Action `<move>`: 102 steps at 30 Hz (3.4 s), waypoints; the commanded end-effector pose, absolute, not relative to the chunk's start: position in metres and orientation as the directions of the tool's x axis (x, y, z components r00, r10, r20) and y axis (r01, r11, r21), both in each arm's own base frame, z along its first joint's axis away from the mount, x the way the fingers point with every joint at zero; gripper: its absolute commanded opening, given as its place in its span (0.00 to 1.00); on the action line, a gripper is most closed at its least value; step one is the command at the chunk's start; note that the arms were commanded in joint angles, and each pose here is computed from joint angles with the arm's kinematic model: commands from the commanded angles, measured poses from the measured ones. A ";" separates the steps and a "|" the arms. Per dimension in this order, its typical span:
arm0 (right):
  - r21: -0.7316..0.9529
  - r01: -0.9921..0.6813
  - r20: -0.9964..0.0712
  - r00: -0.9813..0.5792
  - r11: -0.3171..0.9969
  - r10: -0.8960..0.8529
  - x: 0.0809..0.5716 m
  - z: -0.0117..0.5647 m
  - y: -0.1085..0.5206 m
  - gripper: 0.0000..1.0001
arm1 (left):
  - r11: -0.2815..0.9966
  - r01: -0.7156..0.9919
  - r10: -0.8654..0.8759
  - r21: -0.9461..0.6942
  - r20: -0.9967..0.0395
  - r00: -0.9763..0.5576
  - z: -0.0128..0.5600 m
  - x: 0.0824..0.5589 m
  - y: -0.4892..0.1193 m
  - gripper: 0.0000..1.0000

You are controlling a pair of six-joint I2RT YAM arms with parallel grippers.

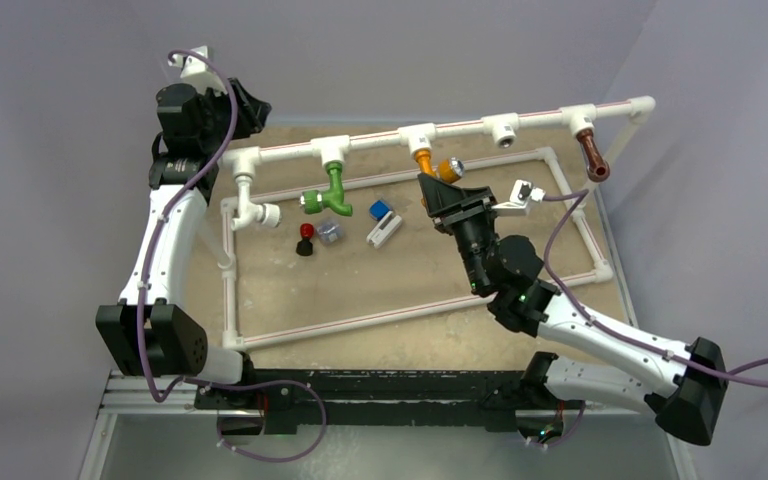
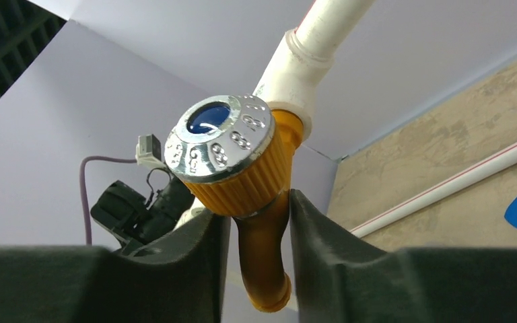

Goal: Install the water faucets

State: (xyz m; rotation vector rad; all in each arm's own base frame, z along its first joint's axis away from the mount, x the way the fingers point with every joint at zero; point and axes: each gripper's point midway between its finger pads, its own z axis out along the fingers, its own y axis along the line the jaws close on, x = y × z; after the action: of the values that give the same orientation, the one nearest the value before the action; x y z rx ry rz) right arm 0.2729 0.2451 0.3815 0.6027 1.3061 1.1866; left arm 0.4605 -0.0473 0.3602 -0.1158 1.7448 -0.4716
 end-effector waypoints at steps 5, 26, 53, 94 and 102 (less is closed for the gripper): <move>0.823 -0.304 -0.531 -0.109 0.481 0.840 0.269 0.383 0.228 0.65 | 0.895 0.062 -0.358 -0.442 -0.794 -0.490 0.260 0.456 -0.047 0.41; 0.671 -0.348 -0.736 -0.208 0.655 0.644 0.211 0.368 0.179 0.93 | 0.898 0.092 -0.361 -0.431 -0.839 -0.407 0.295 0.456 -0.045 0.42; 0.391 -0.165 -0.919 -0.011 0.906 0.395 0.256 0.265 0.159 0.99 | 0.814 0.521 -0.350 -0.258 -0.933 0.085 0.577 0.345 -0.087 0.61; 0.163 0.154 -0.961 0.249 0.975 0.122 0.387 0.169 0.003 0.99 | 0.452 0.780 -0.302 -0.432 -0.898 -0.322 0.422 0.146 -0.164 0.65; 0.185 0.208 -0.953 0.277 0.961 0.123 0.381 0.173 -0.008 0.98 | 0.364 0.803 -0.271 -0.472 -0.878 -0.394 0.413 0.137 -0.177 0.65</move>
State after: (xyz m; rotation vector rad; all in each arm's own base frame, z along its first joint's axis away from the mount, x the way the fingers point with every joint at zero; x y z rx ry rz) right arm 0.3769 -0.0035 0.1117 0.2412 1.5411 -0.1014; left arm 0.1433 -0.1690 0.4143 0.4445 1.5638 -1.1957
